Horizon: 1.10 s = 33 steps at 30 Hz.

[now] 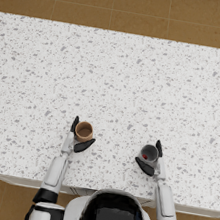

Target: Pick up two cups and pour the berry on the right into the cup on the left

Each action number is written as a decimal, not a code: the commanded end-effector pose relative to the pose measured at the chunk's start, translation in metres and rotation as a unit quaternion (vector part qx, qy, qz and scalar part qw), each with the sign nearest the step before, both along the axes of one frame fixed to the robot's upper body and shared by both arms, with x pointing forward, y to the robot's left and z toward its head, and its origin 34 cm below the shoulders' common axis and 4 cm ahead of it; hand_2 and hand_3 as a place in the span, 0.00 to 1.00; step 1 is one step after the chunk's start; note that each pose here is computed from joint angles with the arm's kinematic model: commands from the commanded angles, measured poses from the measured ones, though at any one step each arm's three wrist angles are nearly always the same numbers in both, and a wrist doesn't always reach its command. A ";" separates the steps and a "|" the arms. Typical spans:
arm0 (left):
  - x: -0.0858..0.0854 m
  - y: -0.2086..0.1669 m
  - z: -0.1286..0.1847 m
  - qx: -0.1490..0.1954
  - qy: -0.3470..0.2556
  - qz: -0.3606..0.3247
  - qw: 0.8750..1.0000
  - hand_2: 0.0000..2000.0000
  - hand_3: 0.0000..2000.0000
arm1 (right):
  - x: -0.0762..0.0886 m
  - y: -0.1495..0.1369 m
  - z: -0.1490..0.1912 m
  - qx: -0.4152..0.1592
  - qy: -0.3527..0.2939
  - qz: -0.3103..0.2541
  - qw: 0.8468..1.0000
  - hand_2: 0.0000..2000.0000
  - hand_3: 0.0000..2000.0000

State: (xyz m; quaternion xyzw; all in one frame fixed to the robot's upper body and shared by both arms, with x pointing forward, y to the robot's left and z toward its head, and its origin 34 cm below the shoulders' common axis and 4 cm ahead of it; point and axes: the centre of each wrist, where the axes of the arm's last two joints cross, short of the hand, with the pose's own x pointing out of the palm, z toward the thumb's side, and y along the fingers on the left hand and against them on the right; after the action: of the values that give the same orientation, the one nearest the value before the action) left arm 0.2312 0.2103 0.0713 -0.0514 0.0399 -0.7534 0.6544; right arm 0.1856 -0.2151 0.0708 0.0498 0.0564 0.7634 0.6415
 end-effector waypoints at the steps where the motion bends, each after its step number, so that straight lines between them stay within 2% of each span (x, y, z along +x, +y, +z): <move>1: 0.002 0.001 -0.002 -0.001 0.004 0.004 1.000 0.00 0.00 | 0.004 0.004 0.000 0.004 -0.002 0.003 1.000 0.00 0.00; 5: 0.004 -0.001 -0.002 -0.006 0.003 0.005 1.000 0.00 0.00 | 0.014 0.010 0.000 0.013 -0.005 0.004 1.000 0.00 0.00; 6: 0.002 -0.001 -0.001 -0.006 0.001 0.005 1.000 0.68 0.16 | 0.011 0.009 0.001 0.013 -0.006 0.007 1.000 0.68 0.16; 7: 0.001 -0.001 0.000 -0.007 -0.001 0.003 1.000 1.00 0.33 | 0.010 0.006 0.001 0.014 -0.006 0.013 1.000 1.00 0.33; 9: 0.001 -0.001 0.004 -0.011 -0.009 -0.001 1.000 1.00 0.64 | 0.011 0.006 0.005 0.019 -0.014 0.026 0.999 1.00 0.64; 14: 0.004 -0.007 0.026 -0.024 -0.052 -0.006 0.998 1.00 0.64 | 0.016 0.004 0.021 0.028 -0.049 0.011 0.998 1.00 0.64; 16: 0.002 -0.016 0.040 -0.031 -0.078 -0.024 0.996 1.00 0.64 | 0.021 0.008 0.054 0.040 -0.112 0.015 0.993 1.00 0.64; 18: 0.003 -0.030 0.056 -0.042 -0.107 -0.046 0.992 1.00 0.64 | 0.028 0.013 0.073 0.050 -0.150 0.018 0.987 1.00 0.64; 20: 0.011 -0.045 0.065 -0.056 -0.123 -0.063 0.989 1.00 0.64 | 0.043 0.015 0.091 0.060 -0.184 0.014 0.981 1.00 0.64; 23: 0.023 -0.059 0.078 -0.071 -0.143 -0.075 0.984 1.00 0.64 | 0.073 0.019 0.116 0.078 -0.226 0.009 0.971 1.00 0.64; 28: 0.033 -0.064 0.084 -0.080 -0.149 -0.075 0.983 1.00 0.64 | 0.096 0.029 0.125 0.090 -0.232 0.014 0.968 1.00 0.64; 29: 0.032 -0.068 0.082 -0.065 -0.150 -0.079 0.983 1.00 0.64 | 0.101 0.033 0.132 0.094 -0.241 0.019 0.966 1.00 0.64; 33: 0.035 -0.075 0.083 -0.008 -0.164 -0.087 0.983 1.00 0.64 | 0.117 0.050 0.156 0.045 -0.279 0.035 0.959 1.00 0.64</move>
State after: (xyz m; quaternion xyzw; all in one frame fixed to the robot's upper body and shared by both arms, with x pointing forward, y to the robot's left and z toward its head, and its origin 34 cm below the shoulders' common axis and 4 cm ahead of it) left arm 0.2620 0.1398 0.1468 0.0766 -0.0503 -0.8031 0.5888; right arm 0.2920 -0.1745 0.2050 -0.1324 -0.1242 0.7678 0.6145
